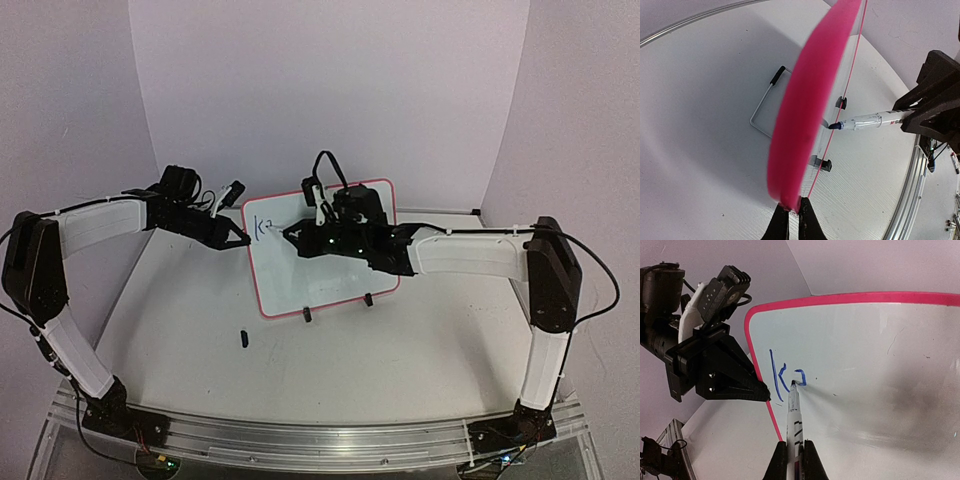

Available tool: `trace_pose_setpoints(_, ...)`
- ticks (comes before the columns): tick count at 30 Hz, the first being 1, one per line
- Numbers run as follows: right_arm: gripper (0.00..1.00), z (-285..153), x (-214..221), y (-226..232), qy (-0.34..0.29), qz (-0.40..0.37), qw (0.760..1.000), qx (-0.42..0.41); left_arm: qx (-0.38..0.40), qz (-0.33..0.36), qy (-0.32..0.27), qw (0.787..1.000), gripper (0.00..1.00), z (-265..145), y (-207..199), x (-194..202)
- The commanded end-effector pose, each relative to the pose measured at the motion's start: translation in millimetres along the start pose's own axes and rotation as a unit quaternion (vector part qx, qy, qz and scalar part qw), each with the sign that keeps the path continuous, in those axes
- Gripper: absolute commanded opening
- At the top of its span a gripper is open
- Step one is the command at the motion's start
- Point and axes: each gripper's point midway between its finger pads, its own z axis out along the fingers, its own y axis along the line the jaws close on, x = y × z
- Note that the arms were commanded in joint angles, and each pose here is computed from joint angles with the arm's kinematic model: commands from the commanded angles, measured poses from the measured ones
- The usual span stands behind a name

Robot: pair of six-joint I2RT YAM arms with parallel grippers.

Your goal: Write a sentence on the whiteboard

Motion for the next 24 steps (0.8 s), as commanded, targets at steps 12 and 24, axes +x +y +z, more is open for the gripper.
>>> trace_pose_setpoints(12, 0.00, -2.6, 10.7, -9.5, 0.010, 0.006, 1.000, 0.012, -0.014, 0.019, 0.024, 0.999, 0.00, 7.1, -1.9, 8.0)
trace_pose_setpoints(24, 0.00, -19.0, -0.9, -21.6, -0.015, 0.001, 0.998, 0.055, -0.014, 0.019, 0.025, 0.999, 0.00, 7.8, -2.4, 8.5)
